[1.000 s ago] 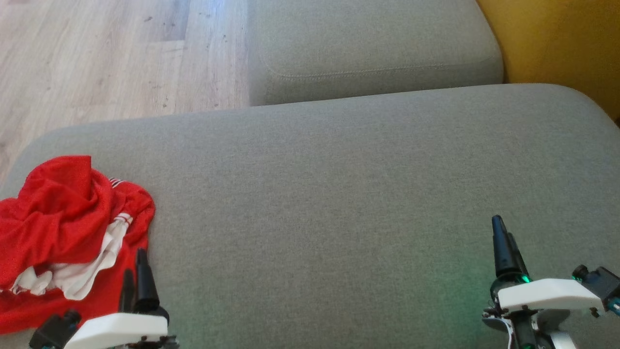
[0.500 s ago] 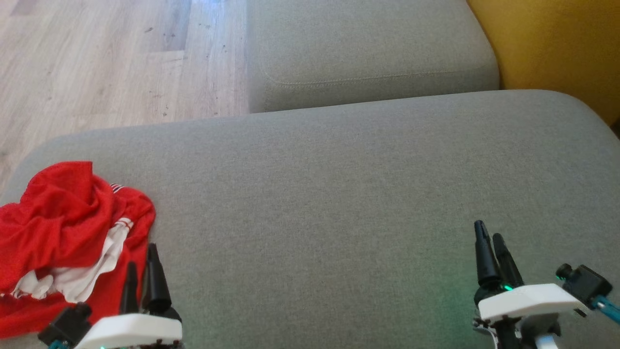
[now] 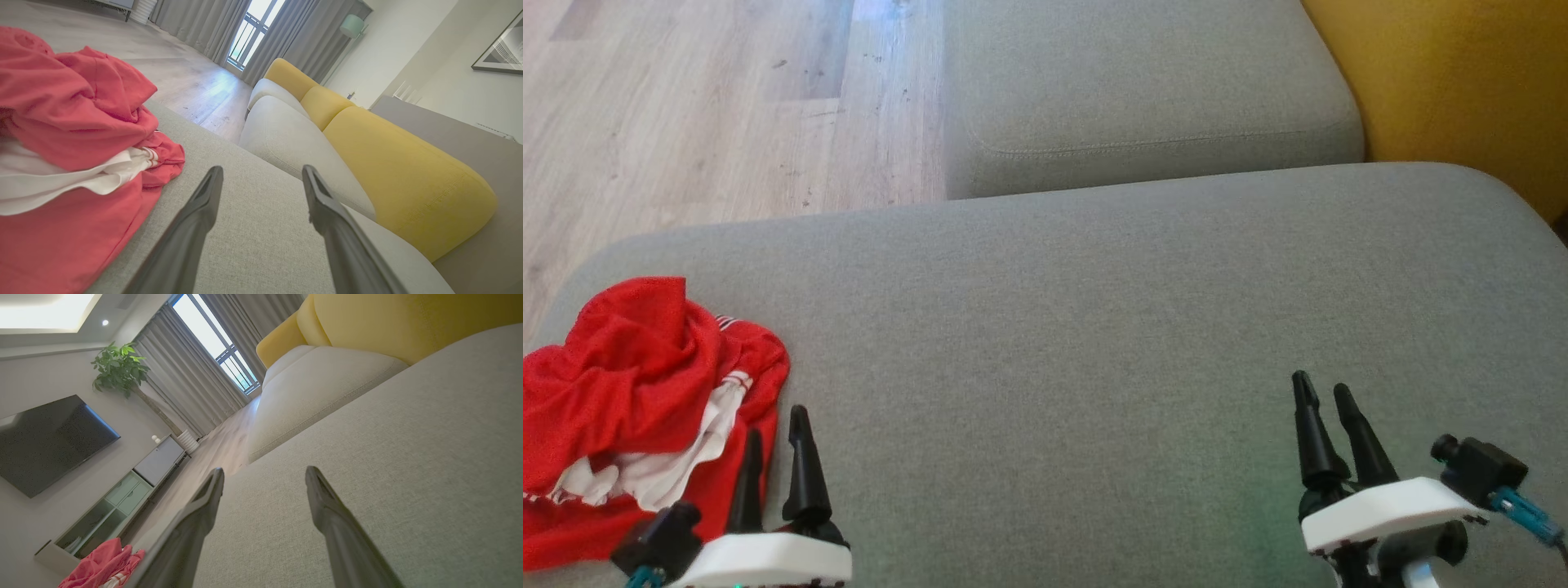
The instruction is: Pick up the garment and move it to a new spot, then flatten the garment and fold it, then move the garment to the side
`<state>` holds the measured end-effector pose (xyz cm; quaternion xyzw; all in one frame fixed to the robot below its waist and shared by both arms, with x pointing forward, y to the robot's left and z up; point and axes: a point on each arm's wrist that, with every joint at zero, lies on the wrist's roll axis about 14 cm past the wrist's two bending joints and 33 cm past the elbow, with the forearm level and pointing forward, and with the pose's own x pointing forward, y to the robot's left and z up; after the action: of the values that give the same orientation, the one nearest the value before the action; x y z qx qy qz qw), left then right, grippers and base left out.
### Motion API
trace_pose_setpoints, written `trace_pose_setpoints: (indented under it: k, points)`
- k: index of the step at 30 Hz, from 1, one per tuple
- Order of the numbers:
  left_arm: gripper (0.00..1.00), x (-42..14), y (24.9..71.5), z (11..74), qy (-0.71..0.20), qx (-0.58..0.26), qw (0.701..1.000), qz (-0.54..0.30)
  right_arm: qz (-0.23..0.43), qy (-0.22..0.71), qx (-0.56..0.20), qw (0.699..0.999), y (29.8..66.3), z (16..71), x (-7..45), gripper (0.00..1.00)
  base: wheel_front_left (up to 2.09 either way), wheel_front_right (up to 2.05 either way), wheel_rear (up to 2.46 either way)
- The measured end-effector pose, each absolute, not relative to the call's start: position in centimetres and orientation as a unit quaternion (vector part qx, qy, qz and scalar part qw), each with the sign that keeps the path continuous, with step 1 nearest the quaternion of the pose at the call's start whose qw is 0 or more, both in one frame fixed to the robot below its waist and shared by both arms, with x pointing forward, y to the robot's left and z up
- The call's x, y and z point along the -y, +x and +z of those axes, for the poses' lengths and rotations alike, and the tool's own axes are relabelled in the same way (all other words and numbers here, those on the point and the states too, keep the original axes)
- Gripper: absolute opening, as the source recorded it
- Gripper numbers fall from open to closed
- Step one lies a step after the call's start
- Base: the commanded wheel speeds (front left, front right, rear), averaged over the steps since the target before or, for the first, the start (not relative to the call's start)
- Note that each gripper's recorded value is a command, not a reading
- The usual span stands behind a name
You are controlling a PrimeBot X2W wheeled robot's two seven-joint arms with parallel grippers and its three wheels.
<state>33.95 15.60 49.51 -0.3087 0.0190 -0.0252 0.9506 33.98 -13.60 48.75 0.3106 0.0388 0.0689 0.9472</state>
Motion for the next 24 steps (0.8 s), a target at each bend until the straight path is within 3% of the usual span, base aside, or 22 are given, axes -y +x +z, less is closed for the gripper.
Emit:
trace_pose_setpoints:
  k: [24]
  points:
    - [1.00, -14.8, 32.5, 49.8, -0.167, 0.004, 0.985, -0.044, 0.117, 0.160, -0.018, 0.980, 33.0, 49.1, 11.6, 1.00, 0.00, 0.00, 0.00]
